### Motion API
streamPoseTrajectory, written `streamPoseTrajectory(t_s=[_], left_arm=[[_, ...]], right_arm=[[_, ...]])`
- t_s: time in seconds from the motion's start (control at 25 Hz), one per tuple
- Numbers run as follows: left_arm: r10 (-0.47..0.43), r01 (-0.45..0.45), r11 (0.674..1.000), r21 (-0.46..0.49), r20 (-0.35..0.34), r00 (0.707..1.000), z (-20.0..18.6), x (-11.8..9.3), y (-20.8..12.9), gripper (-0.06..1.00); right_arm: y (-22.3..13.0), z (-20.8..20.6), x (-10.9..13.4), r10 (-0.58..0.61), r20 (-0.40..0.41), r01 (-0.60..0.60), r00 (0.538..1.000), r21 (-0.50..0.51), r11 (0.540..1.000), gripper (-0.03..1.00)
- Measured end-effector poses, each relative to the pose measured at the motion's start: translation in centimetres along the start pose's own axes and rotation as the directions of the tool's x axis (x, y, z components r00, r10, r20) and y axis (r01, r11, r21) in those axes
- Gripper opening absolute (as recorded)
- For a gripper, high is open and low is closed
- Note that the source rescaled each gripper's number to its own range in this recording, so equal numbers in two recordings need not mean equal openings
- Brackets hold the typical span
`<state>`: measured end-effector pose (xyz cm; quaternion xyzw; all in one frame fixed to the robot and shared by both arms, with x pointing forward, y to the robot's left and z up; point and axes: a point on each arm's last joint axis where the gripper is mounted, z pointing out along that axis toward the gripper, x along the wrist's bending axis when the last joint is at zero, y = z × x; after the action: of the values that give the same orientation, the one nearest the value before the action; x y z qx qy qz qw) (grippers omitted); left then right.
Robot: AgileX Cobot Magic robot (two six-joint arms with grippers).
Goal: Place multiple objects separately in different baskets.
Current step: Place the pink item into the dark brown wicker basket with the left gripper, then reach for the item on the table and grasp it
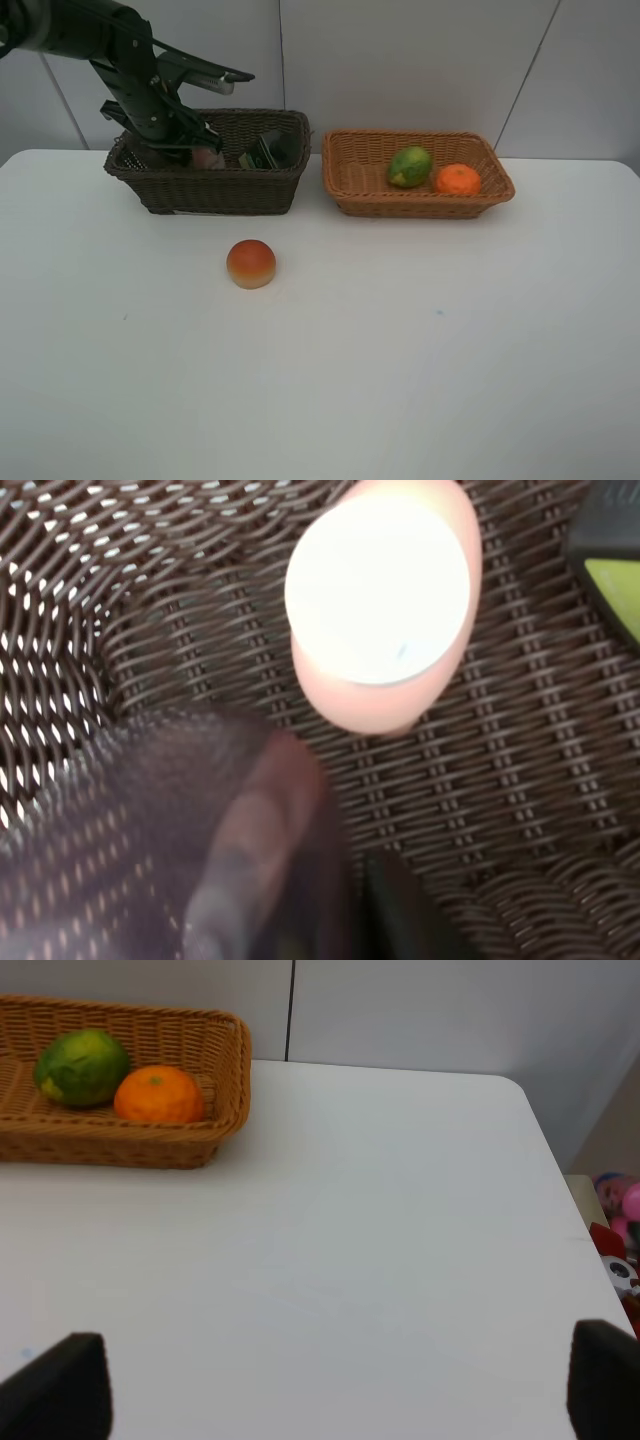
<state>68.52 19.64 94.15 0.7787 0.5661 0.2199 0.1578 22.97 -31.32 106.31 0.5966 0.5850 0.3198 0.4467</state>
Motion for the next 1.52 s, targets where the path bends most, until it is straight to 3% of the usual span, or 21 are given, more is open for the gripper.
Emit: streamPoseTrajectory(t_s=[0.12,0.2,0.28,0.32,0.6,0.84,1.24,1.52], left_arm=[[-0.001,0.001,1.000,-0.005,0.000,1.000,0.0,0.0,0.0,0.45],[-0.009,0.009,1.000,-0.005,0.000,1.000,0.0,0.0,0.0,0.77],[-0.016,0.016,1.000,-0.005,0.000,1.000,0.0,0.0,0.0,0.93],[-0.019,0.019,1.000,-0.004,0.000,1.000,0.0,0.0,0.0,0.96],[-0.022,0.022,1.000,0.012,-0.007,1.000,-1.0,0.2,0.1,1.00],[-0.001,0.001,1.000,-0.004,-0.002,1.000,-5.5,-0.9,1.1,1.00],[0.059,-0.065,0.997,0.047,0.121,0.991,-9.9,-7.3,0.4,1.00],[0.059,-0.089,0.986,0.138,0.207,0.977,-8.8,-11.7,-3.4,1.00]], right_arm=[[0.0,0.0,0.0,0.000,0.000,0.000,1.000,0.000,1.000,0.98],[0.0,0.0,0.0,0.000,0.000,0.000,1.000,0.000,1.000,0.98],[0.0,0.0,0.0,0.000,0.000,0.000,1.000,0.000,1.000,0.98],[0.0,0.0,0.0,0.000,0.000,0.000,1.000,0.000,1.000,0.98],[0.0,0.0,0.0,0.000,0.000,0.000,1.000,0.000,1.000,0.98],[0.0,0.0,0.0,0.000,0.000,0.000,1.000,0.000,1.000,0.98],[0.0,0.0,0.0,0.000,0.000,0.000,1.000,0.000,1.000,0.98],[0.0,0.0,0.0,0.000,0.000,0.000,1.000,0.000,1.000,0.98]])
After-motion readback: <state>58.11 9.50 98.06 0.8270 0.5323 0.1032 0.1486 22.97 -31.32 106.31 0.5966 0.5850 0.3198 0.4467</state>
